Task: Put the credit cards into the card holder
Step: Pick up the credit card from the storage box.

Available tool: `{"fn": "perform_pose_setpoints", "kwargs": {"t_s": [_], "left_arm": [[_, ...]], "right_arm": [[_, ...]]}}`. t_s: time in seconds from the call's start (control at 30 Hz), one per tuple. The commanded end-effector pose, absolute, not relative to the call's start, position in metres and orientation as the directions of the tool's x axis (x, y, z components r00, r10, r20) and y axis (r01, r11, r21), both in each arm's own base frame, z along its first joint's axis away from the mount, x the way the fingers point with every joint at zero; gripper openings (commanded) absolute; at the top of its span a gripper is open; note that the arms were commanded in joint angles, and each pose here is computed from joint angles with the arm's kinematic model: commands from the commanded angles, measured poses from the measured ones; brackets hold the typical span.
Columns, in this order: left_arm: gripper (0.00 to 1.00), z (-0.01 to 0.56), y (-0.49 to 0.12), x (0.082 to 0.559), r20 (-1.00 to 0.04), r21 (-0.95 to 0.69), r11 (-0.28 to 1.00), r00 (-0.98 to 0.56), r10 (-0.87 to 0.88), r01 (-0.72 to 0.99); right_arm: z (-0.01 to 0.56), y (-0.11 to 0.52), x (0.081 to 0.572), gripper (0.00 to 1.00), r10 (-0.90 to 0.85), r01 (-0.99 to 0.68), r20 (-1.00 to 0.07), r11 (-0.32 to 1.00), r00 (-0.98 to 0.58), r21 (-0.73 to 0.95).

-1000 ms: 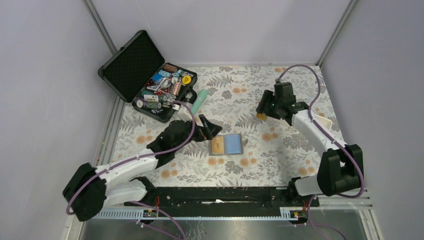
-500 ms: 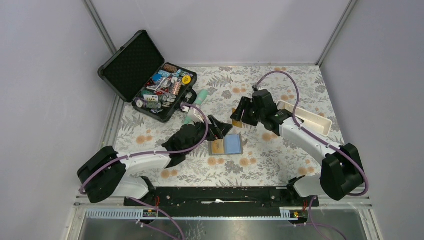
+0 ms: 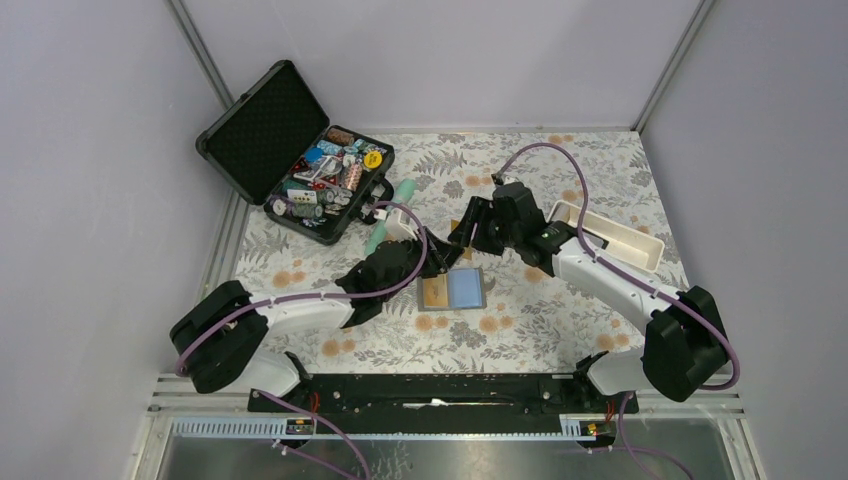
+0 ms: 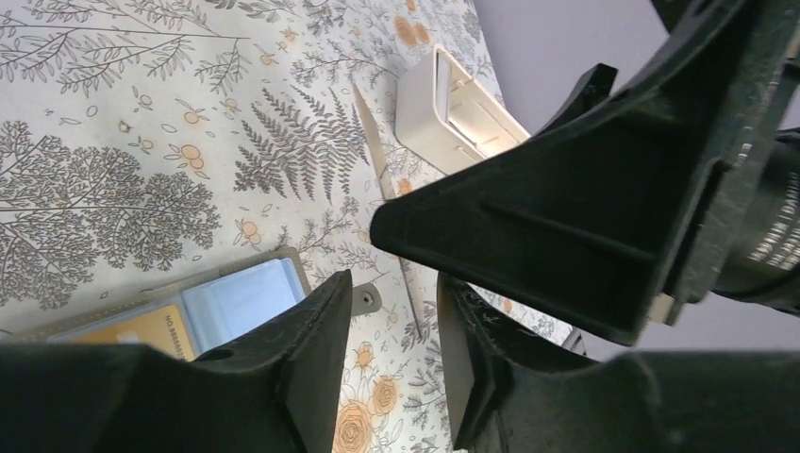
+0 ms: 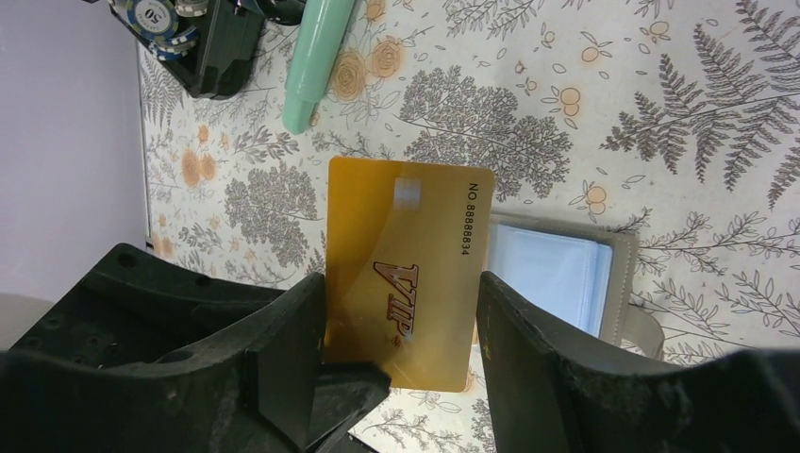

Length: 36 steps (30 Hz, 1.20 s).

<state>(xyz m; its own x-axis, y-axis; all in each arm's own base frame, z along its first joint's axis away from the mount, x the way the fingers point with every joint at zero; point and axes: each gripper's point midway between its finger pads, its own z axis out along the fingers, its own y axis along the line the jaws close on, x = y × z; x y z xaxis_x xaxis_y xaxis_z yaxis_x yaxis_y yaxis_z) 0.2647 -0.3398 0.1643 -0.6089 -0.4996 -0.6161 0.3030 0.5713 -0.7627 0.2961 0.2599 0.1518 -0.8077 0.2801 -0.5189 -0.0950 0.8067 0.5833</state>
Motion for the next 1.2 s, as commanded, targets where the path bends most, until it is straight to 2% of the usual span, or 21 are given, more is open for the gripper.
{"fn": "perform_pose_setpoints", "kwargs": {"t_s": [0.0,0.1,0.27,0.4,0.47,0.5,0.53,0.7,0.87,0.97,1.17], "left_arm": [[0.35,0.184,-0.346,0.274,-0.601,-0.785,0.541,-0.581,-0.549,0.3],[0.25,0.185,-0.346,0.274,-0.593,-0.791,0.537,-0.583,-0.556,0.293],[0.02,0.185,-0.345,0.272,-0.572,-0.806,0.523,-0.592,-0.568,0.277],[0.0,0.187,-0.341,0.271,-0.555,-0.819,0.508,-0.588,-0.588,0.266],[0.0,0.19,-0.338,0.269,-0.554,-0.822,0.501,-0.582,-0.595,0.271],[0.0,0.193,-0.337,0.268,-0.554,-0.824,0.496,-0.58,-0.598,0.275],[0.0,0.195,-0.334,0.267,-0.553,-0.826,0.49,-0.577,-0.602,0.28],[0.0,0.2,-0.319,0.261,-0.527,-0.845,0.462,-0.572,-0.629,0.27],[0.0,0.215,-0.298,0.252,-0.459,-0.888,0.344,-0.57,-0.681,0.304],[0.0,0.228,-0.288,0.242,-0.442,-0.894,0.29,-0.567,-0.695,0.342],[0.0,0.258,-0.272,0.219,-0.438,-0.88,0.212,-0.555,-0.708,0.425]], "right_arm": [[0.186,0.275,0.303,0.42,0.309,-0.148,-0.56,0.765,-0.769,0.626],[0.185,0.276,0.302,0.42,0.306,-0.15,-0.561,0.767,-0.769,0.624],[0.185,0.273,0.301,0.44,0.304,-0.152,-0.572,0.775,-0.761,0.614],[0.186,0.269,0.299,0.48,0.298,-0.162,-0.588,0.781,-0.752,0.604],[0.188,0.268,0.298,0.58,0.296,-0.173,-0.598,0.779,-0.745,0.602],[0.191,0.267,0.298,0.69,0.299,-0.181,-0.607,0.777,-0.737,0.602],[0.194,0.265,0.298,0.75,0.303,-0.187,-0.618,0.777,-0.726,0.601],[0.215,0.248,0.3,0.93,0.32,-0.218,-0.674,0.78,-0.665,0.586],[0.233,0.238,0.299,0.94,0.339,-0.312,-0.681,0.698,-0.649,0.645],[0.245,0.238,0.293,0.9,0.367,-0.386,-0.644,0.569,-0.671,0.726],[0.276,0.268,0.259,0.79,0.292,-0.547,-0.602,0.252,-0.744,0.798]]}}
